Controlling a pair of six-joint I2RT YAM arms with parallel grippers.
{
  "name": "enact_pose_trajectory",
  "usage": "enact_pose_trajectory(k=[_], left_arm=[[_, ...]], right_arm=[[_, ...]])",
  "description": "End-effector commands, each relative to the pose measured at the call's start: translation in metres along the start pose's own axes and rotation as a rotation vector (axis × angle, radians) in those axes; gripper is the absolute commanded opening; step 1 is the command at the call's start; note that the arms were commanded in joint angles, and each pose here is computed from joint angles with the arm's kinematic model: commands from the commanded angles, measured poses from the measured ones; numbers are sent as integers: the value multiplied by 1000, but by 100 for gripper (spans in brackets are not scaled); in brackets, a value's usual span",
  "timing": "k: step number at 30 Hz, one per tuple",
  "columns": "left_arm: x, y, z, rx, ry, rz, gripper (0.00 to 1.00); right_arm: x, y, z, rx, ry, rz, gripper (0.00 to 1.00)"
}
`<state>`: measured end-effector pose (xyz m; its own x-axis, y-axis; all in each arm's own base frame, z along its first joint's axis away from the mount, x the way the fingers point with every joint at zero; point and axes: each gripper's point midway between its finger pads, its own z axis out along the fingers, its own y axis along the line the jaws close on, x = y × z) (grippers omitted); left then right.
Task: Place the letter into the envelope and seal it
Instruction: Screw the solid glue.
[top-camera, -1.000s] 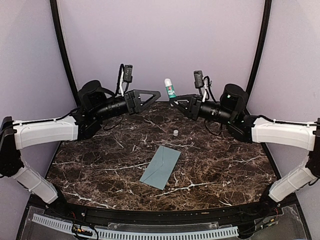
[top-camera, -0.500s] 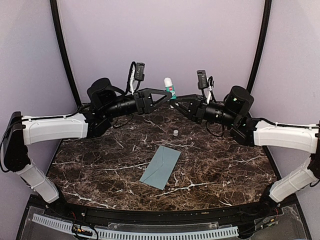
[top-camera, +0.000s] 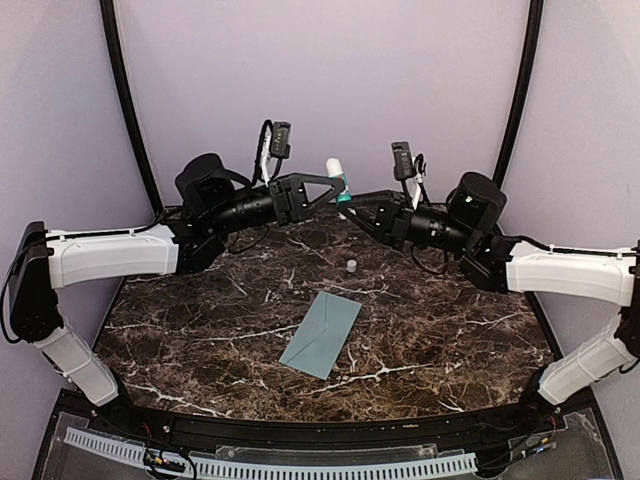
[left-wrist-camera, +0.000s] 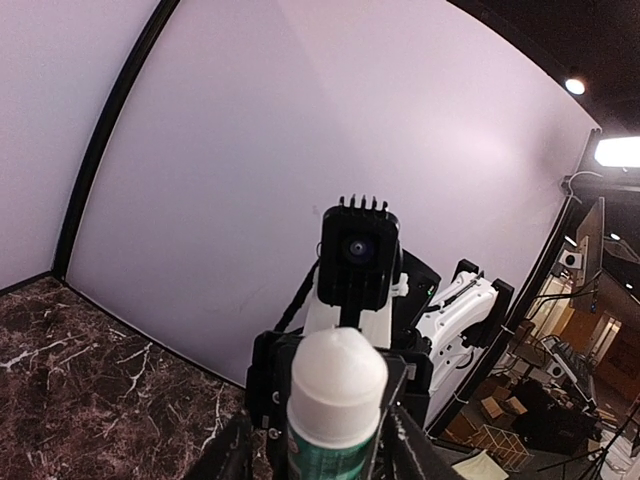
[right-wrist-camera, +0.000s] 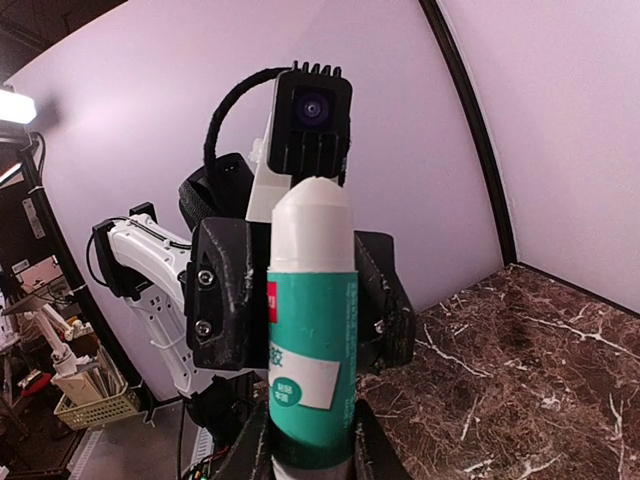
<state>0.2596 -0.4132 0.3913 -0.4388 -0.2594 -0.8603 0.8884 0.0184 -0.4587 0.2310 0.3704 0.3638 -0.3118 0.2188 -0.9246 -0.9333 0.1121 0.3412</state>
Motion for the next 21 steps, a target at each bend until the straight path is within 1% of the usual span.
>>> enact_pose_trajectory(k=[1, 7, 8, 9, 14, 15, 16, 17, 20, 21], left_arm=[[-14, -15, 4, 48, -30, 35, 41], [-13, -13, 5, 50, -24, 27, 35], [-12, -12, 5, 47, -24, 26, 33], [-12, -12, 5, 47, -25, 26, 27], [-11, -11, 5, 43, -18, 24, 13], [-11, -11, 5, 42, -17, 25, 10], [-10, -11, 5, 38, -13, 27, 8], [-8, -9, 4, 29, -5, 24, 7], [-7, -9, 2, 14, 8, 43, 5], [-4, -8, 2, 8, 20, 41, 5]], right_arm=[[-2, 7, 5, -32, -4, -21, 10], [-1, 6, 7, -30, 2, -21, 10], [-1, 6, 7, -29, 2, -20, 10], [-1, 5, 7, -27, 2, -21, 10], [-2, 4, 6, -12, -3, -22, 11], [-3, 3, 5, -8, -5, -24, 13], [-3, 3, 5, -3, -5, -24, 20], [-3, 3, 4, 1, -4, -27, 31], [-4, 2, 0, 24, 3, -32, 53], [-4, 2, -2, 33, 6, -34, 59]])
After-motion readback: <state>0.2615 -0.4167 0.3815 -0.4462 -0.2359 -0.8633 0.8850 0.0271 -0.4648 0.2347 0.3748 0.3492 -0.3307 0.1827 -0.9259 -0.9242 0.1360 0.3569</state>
